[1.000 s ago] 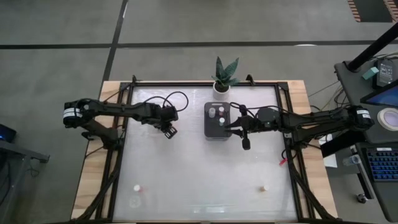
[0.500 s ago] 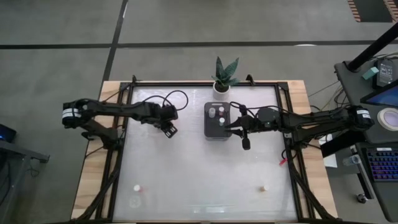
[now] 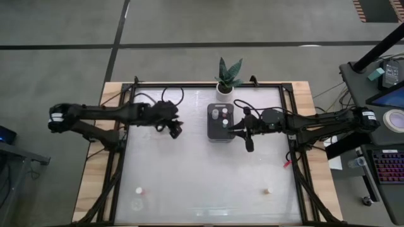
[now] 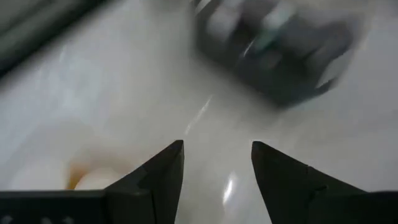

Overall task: Pick and place medicine bottles into bin by pill shape (circle, oval)
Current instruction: Put the small yellow pill bottle into the black bin

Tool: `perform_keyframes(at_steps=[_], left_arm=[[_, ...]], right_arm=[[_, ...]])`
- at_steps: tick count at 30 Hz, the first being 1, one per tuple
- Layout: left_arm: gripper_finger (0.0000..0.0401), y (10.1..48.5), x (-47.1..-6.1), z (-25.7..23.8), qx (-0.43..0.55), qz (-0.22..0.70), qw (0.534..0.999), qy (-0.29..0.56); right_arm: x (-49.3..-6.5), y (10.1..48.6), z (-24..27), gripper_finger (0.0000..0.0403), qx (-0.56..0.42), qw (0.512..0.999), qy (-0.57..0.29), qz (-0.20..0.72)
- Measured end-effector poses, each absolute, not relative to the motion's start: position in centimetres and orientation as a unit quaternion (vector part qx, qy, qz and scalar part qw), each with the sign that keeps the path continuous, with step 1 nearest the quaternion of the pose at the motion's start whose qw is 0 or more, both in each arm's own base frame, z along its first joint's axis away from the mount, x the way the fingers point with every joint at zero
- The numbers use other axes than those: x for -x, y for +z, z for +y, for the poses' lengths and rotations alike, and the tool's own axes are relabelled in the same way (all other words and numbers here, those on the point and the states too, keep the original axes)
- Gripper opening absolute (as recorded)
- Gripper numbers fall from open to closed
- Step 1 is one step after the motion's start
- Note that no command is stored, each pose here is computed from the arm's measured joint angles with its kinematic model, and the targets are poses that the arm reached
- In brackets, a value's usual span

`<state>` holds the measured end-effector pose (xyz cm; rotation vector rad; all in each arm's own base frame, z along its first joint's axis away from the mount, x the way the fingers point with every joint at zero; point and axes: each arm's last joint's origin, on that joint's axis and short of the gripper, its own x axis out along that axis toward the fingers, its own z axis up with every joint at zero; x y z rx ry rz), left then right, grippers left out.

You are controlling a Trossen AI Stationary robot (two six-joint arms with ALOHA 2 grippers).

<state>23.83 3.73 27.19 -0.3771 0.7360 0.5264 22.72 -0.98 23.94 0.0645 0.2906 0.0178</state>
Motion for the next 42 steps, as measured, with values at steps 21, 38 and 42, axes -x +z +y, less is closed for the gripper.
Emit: perform_keyframes(at_steps=[21, 38, 42], left_arm=[[0.0173, 30.5, -26.4, -2.9, -0.054, 0.113, 0.99, 0.058], [0.0173, 30.4, -26.5, -2.9, -0.104, 0.118, 0.986, 0.055], [0.0173, 30.0, -27.1, -3.0, -0.073, 0.109, 0.99, 0.058]], right_arm=[[-22.6, 24.4, 1.4, 0.0063, -0.297, 0.934, 0.095, 0.173], [-22.2, 28.3, 8.5, 0.0063, -0.397, 0.788, 0.01, 0.471], [-21.2, 28.1, 10.3, 0.0063, -0.362, 0.713, -0.072, 0.596]])
